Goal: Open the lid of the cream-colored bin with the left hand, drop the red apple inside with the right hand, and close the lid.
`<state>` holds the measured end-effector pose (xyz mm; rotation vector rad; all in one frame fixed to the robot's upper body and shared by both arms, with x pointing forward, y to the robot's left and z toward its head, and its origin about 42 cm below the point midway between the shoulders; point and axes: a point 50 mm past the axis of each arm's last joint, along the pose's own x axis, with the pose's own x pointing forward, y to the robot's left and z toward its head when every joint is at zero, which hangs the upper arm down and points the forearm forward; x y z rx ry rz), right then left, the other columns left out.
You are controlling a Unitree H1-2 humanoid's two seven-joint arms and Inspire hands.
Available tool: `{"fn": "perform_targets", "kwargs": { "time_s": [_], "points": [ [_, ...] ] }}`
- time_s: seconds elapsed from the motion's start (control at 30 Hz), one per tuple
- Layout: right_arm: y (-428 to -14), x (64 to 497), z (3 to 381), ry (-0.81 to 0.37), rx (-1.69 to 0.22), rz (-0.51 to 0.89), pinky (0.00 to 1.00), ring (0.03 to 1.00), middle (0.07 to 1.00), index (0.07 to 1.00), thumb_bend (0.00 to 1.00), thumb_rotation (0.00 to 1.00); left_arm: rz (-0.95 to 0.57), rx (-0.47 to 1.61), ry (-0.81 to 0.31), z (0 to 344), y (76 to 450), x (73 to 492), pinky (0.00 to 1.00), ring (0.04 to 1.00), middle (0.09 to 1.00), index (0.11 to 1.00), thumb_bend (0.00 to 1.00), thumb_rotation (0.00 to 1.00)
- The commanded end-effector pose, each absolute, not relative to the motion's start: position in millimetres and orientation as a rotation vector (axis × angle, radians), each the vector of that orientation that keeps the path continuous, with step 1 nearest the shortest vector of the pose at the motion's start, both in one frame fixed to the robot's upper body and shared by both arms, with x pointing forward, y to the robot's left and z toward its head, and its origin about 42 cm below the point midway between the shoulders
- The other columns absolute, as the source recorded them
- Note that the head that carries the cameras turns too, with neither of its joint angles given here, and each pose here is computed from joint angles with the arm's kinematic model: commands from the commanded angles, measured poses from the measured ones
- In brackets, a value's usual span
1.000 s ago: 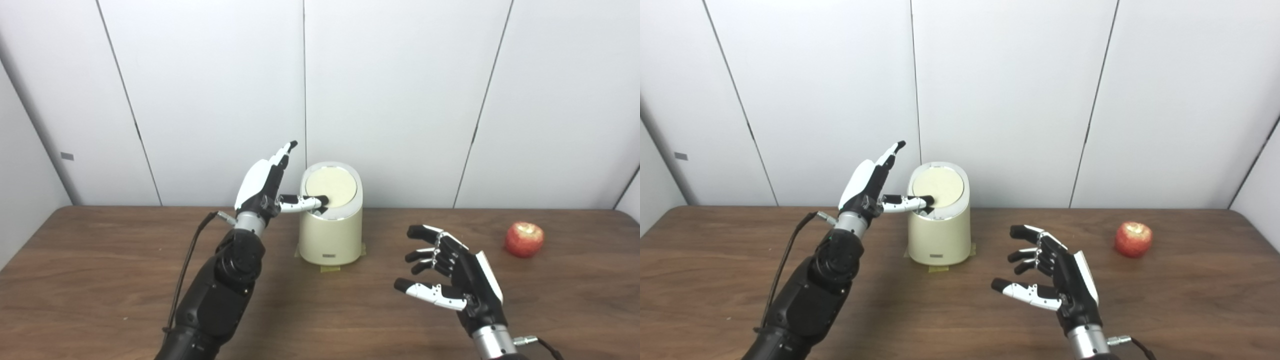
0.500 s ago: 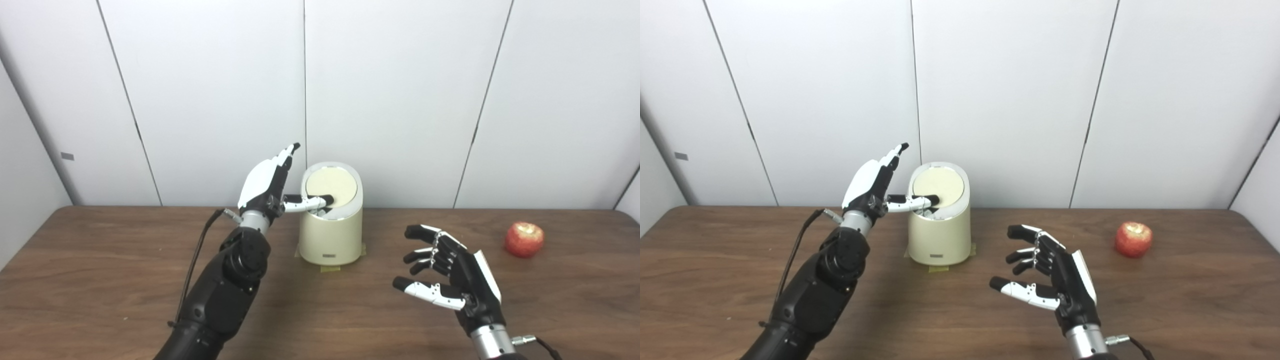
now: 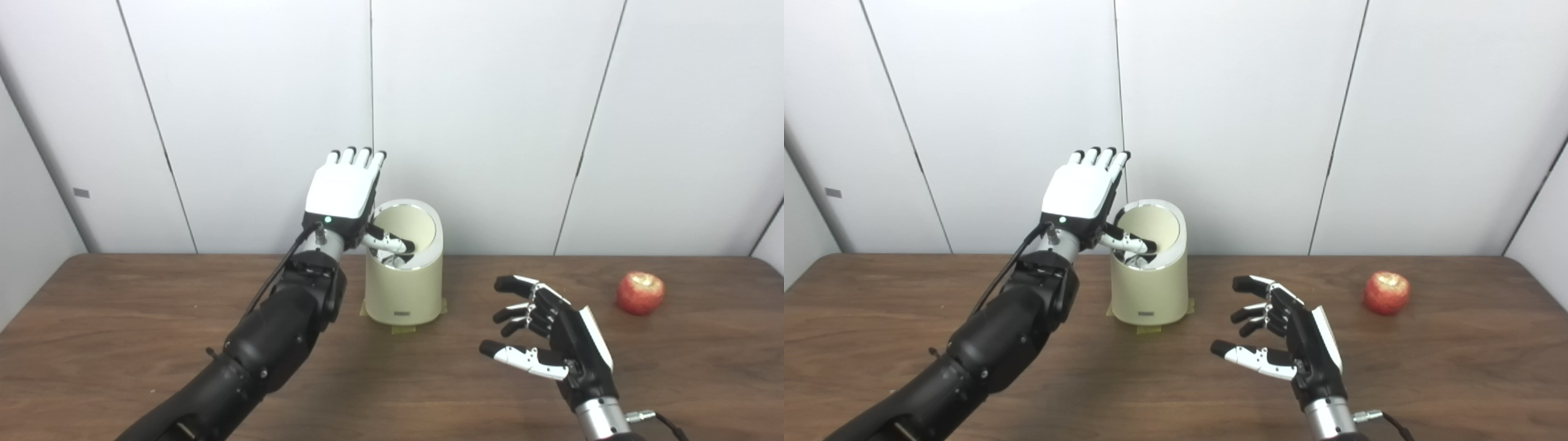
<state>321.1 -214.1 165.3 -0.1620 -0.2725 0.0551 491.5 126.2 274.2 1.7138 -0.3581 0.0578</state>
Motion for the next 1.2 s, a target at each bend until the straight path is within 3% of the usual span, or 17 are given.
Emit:
{"fn": "perform_targets", "kwargs": {
  "time_s": [0.0, 0.13, 0.4, 0.6, 0.83, 1.03, 1.17],
  "points": [
    [-211.7, 325.9, 189.1, -0.383, -0.160, 0.054, 0.43, 0.558, 0.745, 0.689, 0.62, 0.15, 0.081, 1.836, -0.260, 266.9, 146.9, 496.9, 1.00, 1.000, 1.000, 1.000, 0.73, 0.01],
    [-212.4, 325.4, 189.8, -0.380, -0.169, 0.052, 0.43, 0.553, 0.741, 0.688, 0.62, 0.16, 0.061, 1.902, -0.205, 260.7, 149.7, 496.7, 1.00, 1.000, 1.000, 1.000, 0.78, 0.06],
    [-213.1, 325.5, 189.4, -0.375, -0.174, 0.055, 0.43, 0.554, 0.744, 0.691, 0.63, 0.17, 0.029, 1.912, -0.139, 251.1, 153.8, 491.9, 0.93, 1.000, 1.000, 1.000, 0.82, 0.03],
    [-212.7, 325.6, 188.6, -0.374, -0.172, 0.055, 0.43, 0.551, 0.738, 0.688, 0.63, 0.17, -0.014, 1.851, -0.109, 242.9, 155.8, 487.7, 0.98, 1.000, 1.000, 1.000, 0.85, 0.15],
    [-212.3, 325.5, 189.4, -0.374, -0.174, 0.055, 0.44, 0.560, 0.747, 0.687, 0.62, 0.14, 0.007, 1.755, -0.126, 231.4, 158.9, 486.3, 0.88, 0.972, 1.000, 0.986, 0.83, 0.20],
    [-212.5, 325.3, 189.6, -0.379, -0.172, 0.058, 0.43, 0.553, 0.744, 0.688, 0.62, 0.15, -0.003, 1.703, -0.114, 222.8, 160.2, 486.2, 0.93, 0.964, 0.999, 0.987, 0.81, 0.23],
    [-212.1, 324.4, 190.0, -0.374, -0.169, 0.058, 0.44, 0.553, 0.742, 0.685, 0.61, 0.12, -0.013, 1.676, -0.116, 221.1, 161.1, 485.5, 0.95, 0.967, 1.000, 0.986, 0.80, 0.20]
  ]
}}
